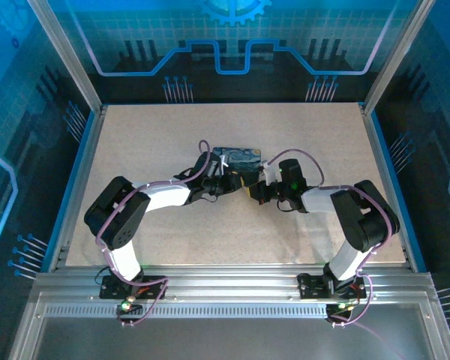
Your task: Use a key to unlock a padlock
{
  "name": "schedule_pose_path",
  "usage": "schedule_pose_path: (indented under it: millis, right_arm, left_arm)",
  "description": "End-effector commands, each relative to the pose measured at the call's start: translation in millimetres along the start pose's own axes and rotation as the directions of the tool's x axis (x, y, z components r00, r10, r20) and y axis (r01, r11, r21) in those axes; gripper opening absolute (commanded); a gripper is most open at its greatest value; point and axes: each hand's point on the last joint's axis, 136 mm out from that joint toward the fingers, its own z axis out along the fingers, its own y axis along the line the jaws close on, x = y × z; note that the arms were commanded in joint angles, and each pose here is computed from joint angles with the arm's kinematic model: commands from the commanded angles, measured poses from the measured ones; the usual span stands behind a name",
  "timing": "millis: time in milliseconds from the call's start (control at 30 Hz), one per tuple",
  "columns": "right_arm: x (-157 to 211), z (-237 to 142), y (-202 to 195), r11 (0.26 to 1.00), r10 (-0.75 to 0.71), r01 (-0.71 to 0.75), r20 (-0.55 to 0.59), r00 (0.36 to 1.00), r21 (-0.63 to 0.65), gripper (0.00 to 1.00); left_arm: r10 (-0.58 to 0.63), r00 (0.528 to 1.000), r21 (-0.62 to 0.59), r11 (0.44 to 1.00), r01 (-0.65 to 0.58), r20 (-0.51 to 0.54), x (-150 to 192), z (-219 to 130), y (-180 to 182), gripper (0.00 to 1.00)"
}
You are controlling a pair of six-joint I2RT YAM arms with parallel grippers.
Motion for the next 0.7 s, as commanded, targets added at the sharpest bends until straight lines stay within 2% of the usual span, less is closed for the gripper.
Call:
schedule_pose_path:
  millis: [0, 667]
  right_arm:
    - [-77, -10, 35, 0.983, -0.121, 0.147, 0.210, 0.970, -0.111, 0.00]
    - [-84, 0, 44, 0.975, -0.071, 0.101, 0.156, 0.985, -0.199, 0.00]
  left_arm:
    - [0.013, 0.991, 0.051, 0.999, -0.006, -0.137, 35, 9, -11, 0.17]
    - [0.015, 0.990, 0.058, 0.998, -0.007, -0.139, 38, 10, -11, 0.17]
